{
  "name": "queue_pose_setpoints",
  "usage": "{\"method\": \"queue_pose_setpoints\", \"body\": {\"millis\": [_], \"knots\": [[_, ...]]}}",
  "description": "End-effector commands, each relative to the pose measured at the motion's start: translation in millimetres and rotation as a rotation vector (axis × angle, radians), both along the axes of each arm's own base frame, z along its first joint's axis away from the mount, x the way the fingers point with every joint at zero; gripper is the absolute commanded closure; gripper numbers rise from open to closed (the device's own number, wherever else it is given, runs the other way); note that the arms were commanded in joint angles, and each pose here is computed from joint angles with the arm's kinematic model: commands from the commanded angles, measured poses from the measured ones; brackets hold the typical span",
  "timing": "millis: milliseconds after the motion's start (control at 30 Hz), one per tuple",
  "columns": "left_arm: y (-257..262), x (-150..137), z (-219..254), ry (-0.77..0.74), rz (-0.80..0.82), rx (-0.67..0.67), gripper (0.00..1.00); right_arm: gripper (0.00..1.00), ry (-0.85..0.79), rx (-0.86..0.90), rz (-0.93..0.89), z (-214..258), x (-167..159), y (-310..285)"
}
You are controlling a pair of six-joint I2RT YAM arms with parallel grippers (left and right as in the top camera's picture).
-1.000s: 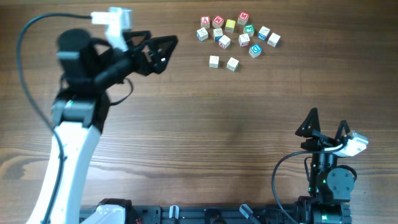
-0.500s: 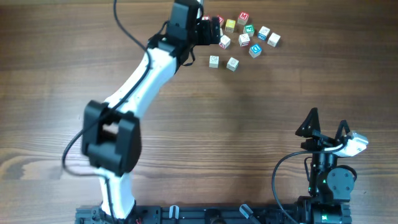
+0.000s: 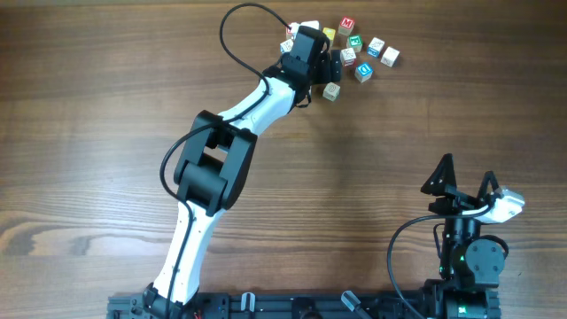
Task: Form a tower
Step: 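Reach the left gripper over the block cluster, then move the left gripper down toward the white '1' block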
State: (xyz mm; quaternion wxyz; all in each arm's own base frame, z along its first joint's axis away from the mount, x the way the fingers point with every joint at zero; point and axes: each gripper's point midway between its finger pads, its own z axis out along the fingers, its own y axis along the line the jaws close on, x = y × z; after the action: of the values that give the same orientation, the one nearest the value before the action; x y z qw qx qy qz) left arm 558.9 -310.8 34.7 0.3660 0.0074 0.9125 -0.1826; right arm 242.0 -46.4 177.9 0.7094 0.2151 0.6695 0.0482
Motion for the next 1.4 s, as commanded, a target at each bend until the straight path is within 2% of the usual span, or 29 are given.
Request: {"method": "queue_pose_setpoints", "body": {"millis": [0,133,167,267,300,333,367,500,533,567,600,633,667,733,833,1000,1067,1100,1133,1267,1367], "knots": [[7,12,-9,-0.034,0.018,0.031,0.08,0.00,-0.009,-0.010,0.007,2,0,1],[2,16,-18,-0.048,0.020,0.010,0.14,0.00,-0.009,-0.010,0.007,2,0,1],[2,17,-17,-0.052,0.021,0.008,0.22,0.00,-0.009,-0.010,0.007,2,0,1],[1,20,-13,-0.071,0.021,-0.003,0.30,0.00,-0.009,-0.010,0.007,2,0,1],[0,20,-12,-0.075,0.021,-0.005,0.48,0.00,-0.009,-0.010,0.007,2,0,1],[0,21,-11,-0.078,0.021,-0.007,0.57,0.00,-0.009,-0.010,0.007,2,0,1],[0,21,-10,-0.082,0.021,-0.009,0.61,0.00,-0.009,-0.010,0.007,2,0,1],[-1,22,-9,-0.087,0.021,-0.012,0.59,0.00,-0.009,-0.010,0.007,2,0,1],[-1,22,-9,-0.089,0.021,-0.013,0.46,0.00,-0.009,-0.010,0.007,2,0,1],[-2,25,-5,-0.105,0.022,-0.022,0.14,0.00,-0.009,-0.010,0.007,2,0,1],[-4,28,0,-0.126,0.022,-0.035,0.01,0.00,-0.009,-0.010,0.007,2,0,1],[-5,30,3,-0.140,0.022,-0.042,0.00,0.00,-0.009,-0.010,0.007,2,0,1],[-6,31,4,-0.148,0.022,-0.047,0.00,0.00,-0.009,-0.010,0.007,2,0,1],[-4,32,0,-0.149,0.026,-0.047,0.10,0.00,-0.009,-0.010,0.007,2,0,1],[-4,32,-16,-0.137,0.025,-0.041,0.18,0.00,-0.009,-0.010,0.007,2,0,1],[-4,28,-37,-0.107,0.018,-0.030,0.12,0.00,-0.009,-0.010,0.007,2,0,1],[-4,29,-36,-0.112,0.018,-0.033,0.30,0.00,-0.009,-0.010,0.007,2,0,1],[-4,29,-36,-0.105,0.030,-0.046,0.43,0.00,-0.009,-0.010,0.007,2,0,1],[-4,29,-36,-0.101,0.036,-0.054,0.51,0.00,-0.009,-0.010,0.007,2,0,1],[-6,31,-16,-0.124,0.035,-0.070,0.57,0.00,-0.009,-0.010,0.007,2,0,1],[-7,33,32,-0.172,0.034,-0.095,0.58,0.00,-0.009,-0.010,0.007,2,0,1]]}}
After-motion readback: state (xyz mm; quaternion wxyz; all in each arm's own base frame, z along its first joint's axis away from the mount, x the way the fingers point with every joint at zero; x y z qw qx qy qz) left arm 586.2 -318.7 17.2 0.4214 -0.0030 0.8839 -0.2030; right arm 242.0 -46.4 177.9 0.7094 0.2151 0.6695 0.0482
